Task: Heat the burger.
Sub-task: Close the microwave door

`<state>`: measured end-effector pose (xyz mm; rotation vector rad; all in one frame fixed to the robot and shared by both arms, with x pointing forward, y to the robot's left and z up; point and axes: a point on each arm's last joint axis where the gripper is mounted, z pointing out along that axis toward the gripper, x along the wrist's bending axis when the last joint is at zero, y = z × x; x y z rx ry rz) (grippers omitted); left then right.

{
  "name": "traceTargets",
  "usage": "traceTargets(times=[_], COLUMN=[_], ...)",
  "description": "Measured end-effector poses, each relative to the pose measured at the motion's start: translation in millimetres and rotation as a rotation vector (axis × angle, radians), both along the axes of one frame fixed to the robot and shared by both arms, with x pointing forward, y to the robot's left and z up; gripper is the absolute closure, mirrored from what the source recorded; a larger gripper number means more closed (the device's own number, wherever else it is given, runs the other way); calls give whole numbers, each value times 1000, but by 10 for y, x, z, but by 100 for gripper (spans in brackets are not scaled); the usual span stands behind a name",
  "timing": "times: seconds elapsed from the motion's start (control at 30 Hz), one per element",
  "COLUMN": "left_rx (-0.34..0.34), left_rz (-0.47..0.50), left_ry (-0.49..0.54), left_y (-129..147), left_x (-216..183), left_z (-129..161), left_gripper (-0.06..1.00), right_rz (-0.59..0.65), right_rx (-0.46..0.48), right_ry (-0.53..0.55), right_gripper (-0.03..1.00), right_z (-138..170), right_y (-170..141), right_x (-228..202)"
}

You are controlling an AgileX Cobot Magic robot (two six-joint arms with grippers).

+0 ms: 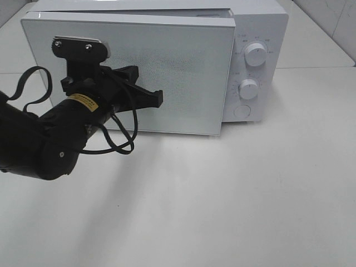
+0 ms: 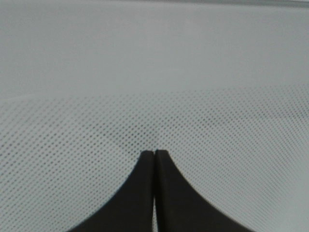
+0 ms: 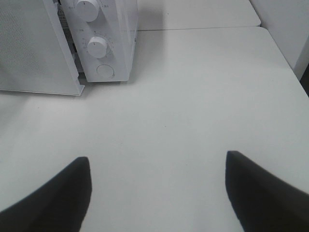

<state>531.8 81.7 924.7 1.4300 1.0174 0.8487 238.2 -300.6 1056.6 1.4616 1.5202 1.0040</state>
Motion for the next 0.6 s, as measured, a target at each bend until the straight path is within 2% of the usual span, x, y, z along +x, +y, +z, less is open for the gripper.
traceTargets(times=[0.2,0.6], left_rx=[-7,-1], left_rz=[64,51], left_ry=[-16,-20], left_y=[-96,-183], left_x=[134,161], left_z=[3,12], left_gripper=[94,94], right_rz=[0,0], right_rx=[0,0], right_ry=[0,-1], right_gripper=[21,21], right_z=[0,1], right_y=[0,0], right_x=[0,0])
